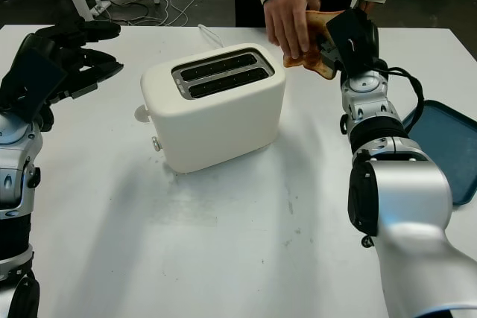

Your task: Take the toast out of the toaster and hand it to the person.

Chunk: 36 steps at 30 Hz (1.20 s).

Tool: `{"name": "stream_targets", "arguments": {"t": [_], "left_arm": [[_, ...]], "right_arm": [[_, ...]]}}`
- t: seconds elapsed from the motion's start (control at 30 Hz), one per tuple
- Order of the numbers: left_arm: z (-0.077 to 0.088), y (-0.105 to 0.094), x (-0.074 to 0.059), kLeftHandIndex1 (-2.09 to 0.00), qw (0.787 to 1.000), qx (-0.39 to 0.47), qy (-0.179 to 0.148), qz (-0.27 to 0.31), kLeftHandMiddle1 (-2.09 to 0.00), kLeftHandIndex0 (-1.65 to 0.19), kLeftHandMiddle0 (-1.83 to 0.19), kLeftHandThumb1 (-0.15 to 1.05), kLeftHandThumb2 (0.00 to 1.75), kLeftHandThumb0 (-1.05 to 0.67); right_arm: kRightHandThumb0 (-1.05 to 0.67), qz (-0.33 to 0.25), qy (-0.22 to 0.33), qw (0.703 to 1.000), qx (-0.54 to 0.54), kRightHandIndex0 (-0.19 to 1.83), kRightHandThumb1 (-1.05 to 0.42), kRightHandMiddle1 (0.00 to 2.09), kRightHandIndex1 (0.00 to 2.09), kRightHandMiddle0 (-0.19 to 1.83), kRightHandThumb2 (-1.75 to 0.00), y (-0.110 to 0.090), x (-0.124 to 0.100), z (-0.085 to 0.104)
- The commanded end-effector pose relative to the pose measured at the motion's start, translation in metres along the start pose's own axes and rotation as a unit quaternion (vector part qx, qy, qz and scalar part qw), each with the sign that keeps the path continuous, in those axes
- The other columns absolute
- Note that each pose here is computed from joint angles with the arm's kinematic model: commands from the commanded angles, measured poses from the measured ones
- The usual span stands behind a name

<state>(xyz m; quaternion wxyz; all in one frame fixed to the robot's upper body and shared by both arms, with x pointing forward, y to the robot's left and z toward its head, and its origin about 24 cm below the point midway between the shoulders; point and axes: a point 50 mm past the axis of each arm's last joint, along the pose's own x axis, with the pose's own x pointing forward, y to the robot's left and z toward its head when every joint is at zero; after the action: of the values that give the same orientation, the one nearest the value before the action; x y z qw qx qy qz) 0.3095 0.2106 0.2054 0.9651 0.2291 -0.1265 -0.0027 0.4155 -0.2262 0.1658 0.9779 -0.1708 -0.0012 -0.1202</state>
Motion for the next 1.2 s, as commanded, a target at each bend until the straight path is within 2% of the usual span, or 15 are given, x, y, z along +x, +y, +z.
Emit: {"name": "stream_targets", "arguments": {"t": [0.0, 0.7, 0.77, 0.8, 0.83, 0.87, 0.9, 0.93, 1.0, 1.1, 1.17], "left_arm": [[0.001, 0.002, 0.0, -0.29, 1.0, 0.009, 0.003, 0.002, -0.86, -0.64, -0.46, 0.92, 0.0, -0.26], [0.002, 0.001, -0.001, -0.26, 1.0, 0.008, 0.006, 0.002, -0.84, -0.65, -0.45, 0.92, 0.02, -0.24], [0.002, 0.001, -0.001, -0.26, 1.0, 0.008, 0.003, 0.002, -0.84, -0.65, -0.46, 0.92, 0.02, -0.24], [0.001, 0.001, -0.001, -0.26, 1.0, 0.008, 0.003, 0.001, -0.84, -0.66, -0.46, 0.92, 0.02, -0.24], [0.001, 0.001, -0.001, -0.26, 1.0, 0.007, 0.003, 0.001, -0.84, -0.66, -0.46, 0.92, 0.02, -0.24], [0.001, 0.001, -0.001, -0.26, 1.0, 0.007, 0.003, 0.0, -0.84, -0.66, -0.46, 0.92, 0.02, -0.24], [0.001, 0.001, -0.001, -0.25, 1.0, 0.006, 0.004, 0.0, -0.84, -0.66, -0.46, 0.92, 0.02, -0.24], [0.001, 0.001, -0.001, -0.25, 1.0, 0.005, 0.004, 0.001, -0.84, -0.66, -0.46, 0.92, 0.02, -0.25], [0.001, 0.001, -0.001, -0.25, 1.0, 0.006, 0.006, 0.002, -0.84, -0.66, -0.46, 0.92, 0.02, -0.26], [0.001, 0.001, -0.001, -0.25, 1.0, 0.006, 0.007, 0.001, -0.84, -0.66, -0.45, 0.92, 0.02, -0.26], [0.0, 0.0, -0.002, -0.25, 1.0, 0.007, 0.006, 0.001, -0.84, -0.66, -0.46, 0.92, 0.03, -0.25]], "right_arm": [[-0.19, 0.006, 0.011, 1.0, -0.002, 0.72, -0.92, 1.75, 1.75, 0.46, -0.41, 0.004, -0.001, -0.004], [-0.21, 0.019, 0.003, 1.0, -0.005, 0.7, -0.92, 1.75, 1.75, 0.43, -0.44, 0.004, -0.001, -0.001], [-0.26, 0.027, -0.007, 1.0, -0.003, 0.62, -0.92, 1.73, 1.74, 0.38, -0.36, 0.005, -0.001, -0.001], [-0.32, 0.031, -0.012, 0.999, -0.008, 0.54, -0.92, 1.6, 1.66, 0.37, -0.31, 0.004, -0.001, -0.001], [-0.41, 0.041, -0.017, 0.999, -0.017, 0.54, -0.92, 1.3, 1.41, 0.45, -0.28, 0.004, -0.001, -0.001], [-0.52, 0.05, -0.02, 0.998, -0.024, 0.49, -0.92, 0.95, 1.08, 0.45, -0.28, 0.004, -0.001, 0.0], [-0.6, 0.061, -0.021, 0.998, -0.025, 0.5, -0.92, 0.5, 0.62, 0.5, -0.28, 0.004, -0.001, 0.002], [-0.64, 0.069, -0.022, 0.997, -0.029, 0.47, -0.92, 0.28, 0.38, 0.5, -0.28, 0.005, -0.001, 0.003], [-0.65, 0.085, -0.041, 0.993, -0.065, 0.36, -0.92, 0.06, 0.1, 0.39, -0.33, 0.005, -0.001, 0.008], [-0.65, 0.087, -0.05, 0.99, -0.096, 0.14, -0.92, 0.01, 0.01, 0.16, -0.4, 0.007, -0.001, 0.01], [-0.66, 0.077, -0.044, 0.991, -0.095, 0.1, -0.92, 0.0, 0.01, 0.12, -0.4, 0.007, -0.001, 0.009]]}}
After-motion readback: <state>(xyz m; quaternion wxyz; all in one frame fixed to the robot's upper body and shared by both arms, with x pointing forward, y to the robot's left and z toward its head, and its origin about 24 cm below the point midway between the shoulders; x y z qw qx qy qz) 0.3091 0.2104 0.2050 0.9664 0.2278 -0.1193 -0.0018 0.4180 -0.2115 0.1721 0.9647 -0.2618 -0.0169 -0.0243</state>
